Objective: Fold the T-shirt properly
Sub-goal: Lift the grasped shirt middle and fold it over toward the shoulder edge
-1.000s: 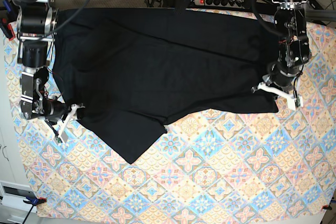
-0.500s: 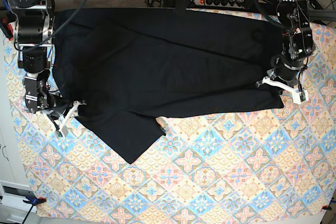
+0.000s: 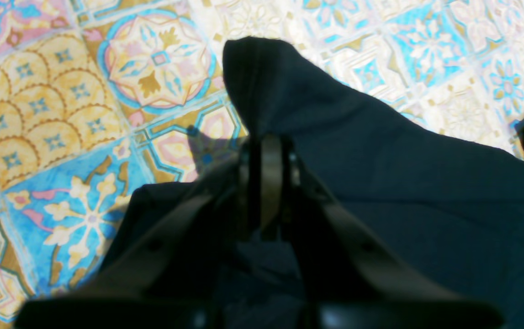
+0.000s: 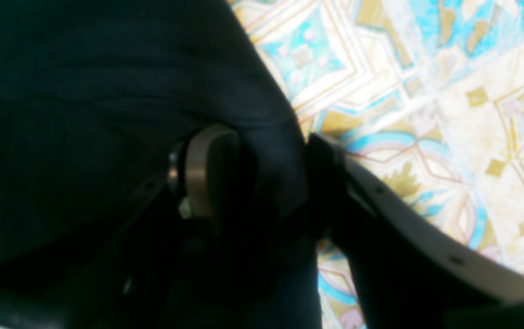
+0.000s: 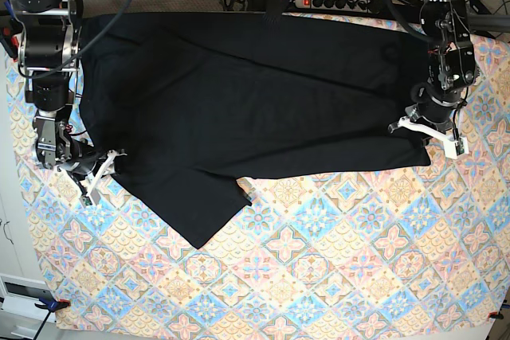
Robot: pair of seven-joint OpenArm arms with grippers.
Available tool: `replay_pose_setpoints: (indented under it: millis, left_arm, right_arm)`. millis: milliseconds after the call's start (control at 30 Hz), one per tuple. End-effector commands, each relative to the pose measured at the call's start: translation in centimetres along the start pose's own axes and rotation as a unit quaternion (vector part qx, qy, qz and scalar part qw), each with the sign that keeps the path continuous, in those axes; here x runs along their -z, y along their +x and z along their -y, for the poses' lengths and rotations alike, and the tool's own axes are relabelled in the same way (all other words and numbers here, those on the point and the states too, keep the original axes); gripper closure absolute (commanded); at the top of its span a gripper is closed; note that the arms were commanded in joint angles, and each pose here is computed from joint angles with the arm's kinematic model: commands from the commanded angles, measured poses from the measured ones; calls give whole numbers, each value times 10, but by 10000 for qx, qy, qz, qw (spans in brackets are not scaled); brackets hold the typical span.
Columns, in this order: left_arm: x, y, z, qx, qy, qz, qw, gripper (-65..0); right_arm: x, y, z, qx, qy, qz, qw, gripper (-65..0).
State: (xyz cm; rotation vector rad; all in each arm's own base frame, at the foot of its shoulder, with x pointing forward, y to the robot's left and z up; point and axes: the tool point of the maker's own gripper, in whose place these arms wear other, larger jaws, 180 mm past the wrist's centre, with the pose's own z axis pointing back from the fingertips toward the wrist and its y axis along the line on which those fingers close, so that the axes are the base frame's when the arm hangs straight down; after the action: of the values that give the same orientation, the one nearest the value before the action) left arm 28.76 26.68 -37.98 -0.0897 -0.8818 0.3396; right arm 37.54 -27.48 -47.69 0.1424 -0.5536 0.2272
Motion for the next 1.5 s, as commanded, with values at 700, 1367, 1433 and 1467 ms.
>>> replay_pose_setpoints:
  millis: [700, 1367, 1433, 1467]
  left_arm:
    - [-4, 21, 2, 84, -36, 311, 9995, 0]
    - [-33, 19, -16, 134, 187, 426, 9988, 0]
    - [-33, 17, -13, 127, 146, 414, 9990, 0]
    - [-31, 14, -8, 114, 94, 386, 9991, 0]
  right_arm:
    - [-58, 11, 24, -205, -288, 392, 9986, -15]
    - [-109, -30, 29, -535, -922, 121, 9942, -93]
    - [-104, -7, 30, -545, -877, 266, 9943, -171]
    - [-98, -3, 28, -555, -804, 243, 9949, -210]
